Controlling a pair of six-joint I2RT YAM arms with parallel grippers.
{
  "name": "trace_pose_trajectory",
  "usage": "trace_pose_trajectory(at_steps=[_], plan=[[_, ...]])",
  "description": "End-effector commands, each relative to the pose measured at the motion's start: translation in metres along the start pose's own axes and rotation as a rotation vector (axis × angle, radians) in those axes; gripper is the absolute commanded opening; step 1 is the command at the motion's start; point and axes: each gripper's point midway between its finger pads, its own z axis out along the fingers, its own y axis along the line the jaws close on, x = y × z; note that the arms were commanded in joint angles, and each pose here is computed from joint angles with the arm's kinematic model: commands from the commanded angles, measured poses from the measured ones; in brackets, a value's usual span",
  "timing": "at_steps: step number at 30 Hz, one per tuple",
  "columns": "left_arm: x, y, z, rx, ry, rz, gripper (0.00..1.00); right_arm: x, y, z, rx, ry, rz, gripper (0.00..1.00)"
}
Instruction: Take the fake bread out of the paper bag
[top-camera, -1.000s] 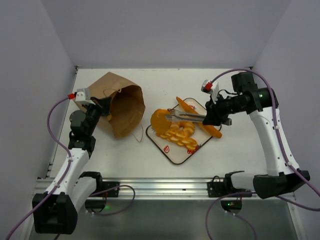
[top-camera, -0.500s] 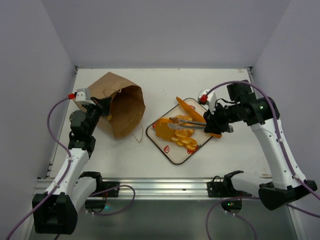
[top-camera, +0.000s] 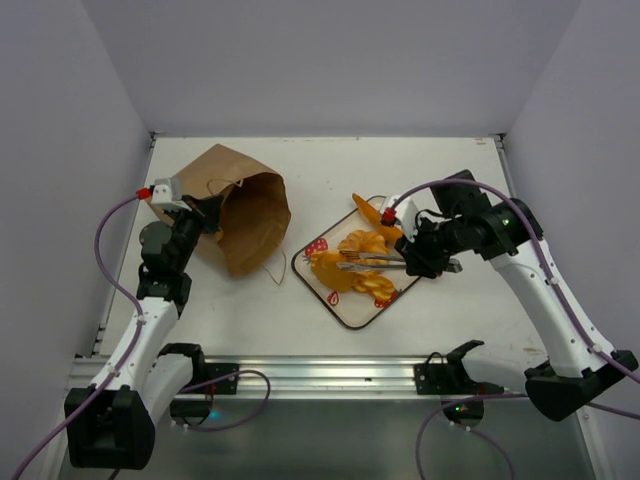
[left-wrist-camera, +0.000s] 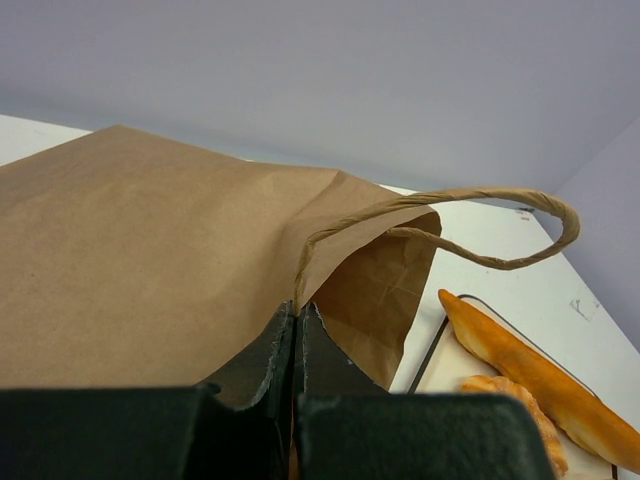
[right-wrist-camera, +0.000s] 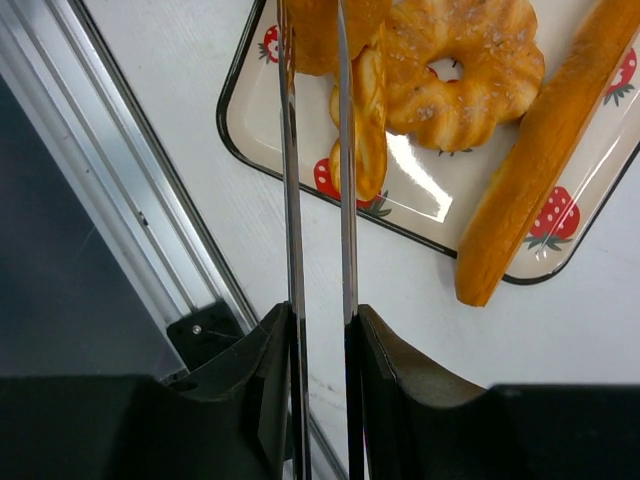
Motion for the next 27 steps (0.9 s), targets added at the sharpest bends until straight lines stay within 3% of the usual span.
trace_pose_trajectory(at_steps=[1,8,14,22,27], plan=[[-0.009,0.002,-0.001,-0.007,-0.036,0.035,0.00,0.053,0.026,-0.018,-0.025,0.230,0.033,0.00],[-0.005,0.004,0.000,-0.012,-0.028,0.031,0.00,0.057,0.022,-0.018,0.032,0.295,-0.051,0.00],[-0.004,0.005,0.000,-0.017,-0.027,0.040,0.00,0.044,0.037,-0.018,-0.049,0.217,-0.062,0.00],[-0.004,0.006,-0.001,-0.021,-0.027,0.041,0.00,0.023,0.038,-0.040,-0.008,0.098,-0.083,0.00],[-0.001,0.006,0.000,-0.014,-0.014,0.035,0.00,0.036,0.044,-0.047,0.019,0.073,-0.088,0.00]])
